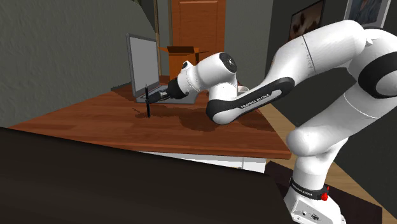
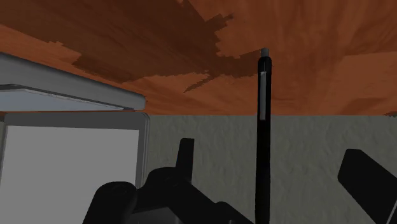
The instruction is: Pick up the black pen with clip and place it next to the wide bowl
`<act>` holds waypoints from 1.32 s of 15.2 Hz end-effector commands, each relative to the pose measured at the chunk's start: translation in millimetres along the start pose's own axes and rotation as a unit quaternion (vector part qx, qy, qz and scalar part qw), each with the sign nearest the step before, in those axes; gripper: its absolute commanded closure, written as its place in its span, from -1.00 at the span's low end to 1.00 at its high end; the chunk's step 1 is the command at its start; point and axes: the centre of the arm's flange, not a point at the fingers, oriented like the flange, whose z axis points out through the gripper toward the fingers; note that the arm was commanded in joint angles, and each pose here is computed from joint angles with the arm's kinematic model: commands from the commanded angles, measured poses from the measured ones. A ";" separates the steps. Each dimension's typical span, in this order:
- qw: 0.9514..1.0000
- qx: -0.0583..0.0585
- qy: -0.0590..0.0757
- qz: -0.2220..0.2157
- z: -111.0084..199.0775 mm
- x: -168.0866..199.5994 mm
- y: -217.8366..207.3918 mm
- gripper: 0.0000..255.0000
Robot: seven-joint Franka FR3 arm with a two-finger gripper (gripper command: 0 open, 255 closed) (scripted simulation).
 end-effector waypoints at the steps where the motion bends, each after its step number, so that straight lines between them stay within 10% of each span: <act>1: 1.000 0.003 0.009 -0.002 6.4 -0.6 -6.3 -1.00; 15: 1.000 0.003 0.009 -0.002 41.0 0.0 -6.6 -1.00; 16: 1.000 0.003 0.009 -0.002 41.0 0.0 -6.6 1.00; 20: 1.000 0.003 0.009 -0.002 41.0 0.0 -6.6 1.00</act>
